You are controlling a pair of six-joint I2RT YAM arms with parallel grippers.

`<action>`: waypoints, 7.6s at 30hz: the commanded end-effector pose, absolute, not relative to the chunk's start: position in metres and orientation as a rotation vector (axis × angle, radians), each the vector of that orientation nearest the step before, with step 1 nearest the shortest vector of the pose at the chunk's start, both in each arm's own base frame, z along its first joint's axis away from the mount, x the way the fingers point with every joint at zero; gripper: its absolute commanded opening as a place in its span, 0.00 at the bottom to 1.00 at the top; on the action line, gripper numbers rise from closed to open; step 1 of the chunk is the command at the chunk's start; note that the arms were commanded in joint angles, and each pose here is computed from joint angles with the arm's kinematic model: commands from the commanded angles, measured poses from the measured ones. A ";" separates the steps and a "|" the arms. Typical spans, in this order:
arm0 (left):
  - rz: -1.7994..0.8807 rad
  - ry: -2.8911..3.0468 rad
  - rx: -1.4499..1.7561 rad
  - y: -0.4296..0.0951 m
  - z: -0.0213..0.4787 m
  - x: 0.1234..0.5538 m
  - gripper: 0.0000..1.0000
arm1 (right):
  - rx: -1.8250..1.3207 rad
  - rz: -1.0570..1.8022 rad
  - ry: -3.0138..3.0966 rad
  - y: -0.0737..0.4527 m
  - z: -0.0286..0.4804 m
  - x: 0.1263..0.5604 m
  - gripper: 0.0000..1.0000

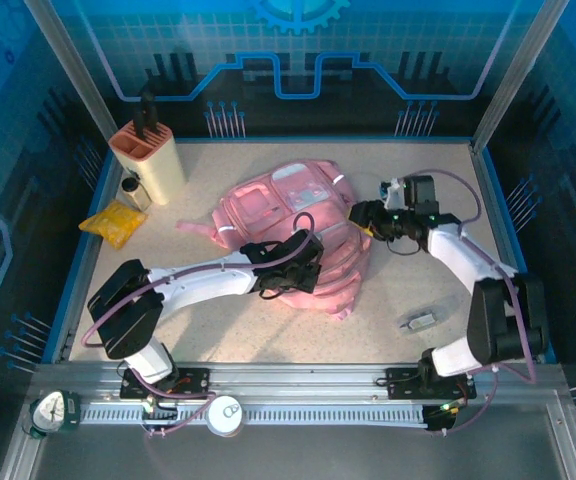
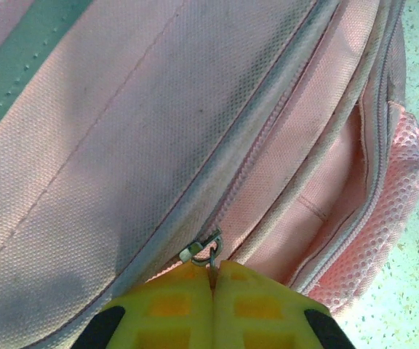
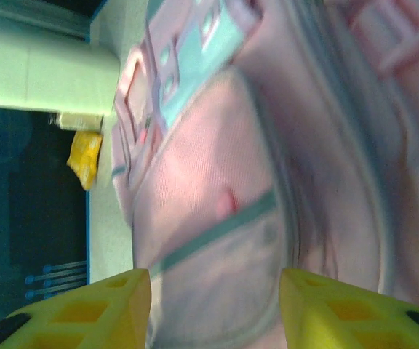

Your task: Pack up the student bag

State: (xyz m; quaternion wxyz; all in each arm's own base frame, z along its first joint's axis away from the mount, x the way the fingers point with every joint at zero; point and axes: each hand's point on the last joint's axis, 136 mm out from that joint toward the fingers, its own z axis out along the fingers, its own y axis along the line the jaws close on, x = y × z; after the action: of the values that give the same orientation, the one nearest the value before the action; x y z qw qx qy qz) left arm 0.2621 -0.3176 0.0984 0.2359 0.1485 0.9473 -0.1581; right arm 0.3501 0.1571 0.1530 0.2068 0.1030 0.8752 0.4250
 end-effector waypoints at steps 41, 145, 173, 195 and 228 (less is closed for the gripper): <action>-0.026 2.692 0.089 -0.189 0.091 0.278 0.00 | 0.419 1.202 2.461 0.201 0.120 0.326 0.00; -0.532 2.520 0.042 -0.270 0.121 0.274 0.99 | 0.437 0.169 2.885 0.113 0.014 0.247 0.80; -0.322 2.440 0.200 -0.223 0.155 0.292 0.99 | 0.334 0.162 2.787 0.096 0.059 0.242 0.44; 0.258 2.289 0.902 -0.252 0.108 0.362 0.88 | 0.086 0.404 2.676 0.121 0.120 0.253 0.46; -0.263 2.339 0.475 -0.342 0.203 0.350 0.00 | -0.003 0.640 2.645 0.163 0.145 0.279 0.48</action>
State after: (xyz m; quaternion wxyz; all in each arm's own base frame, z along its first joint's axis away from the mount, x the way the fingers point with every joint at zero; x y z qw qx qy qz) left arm 0.3654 -0.3032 0.1744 0.3537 0.2360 0.9048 -0.0220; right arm 0.2679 0.1558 0.1229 0.1903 0.0022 0.9587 0.2115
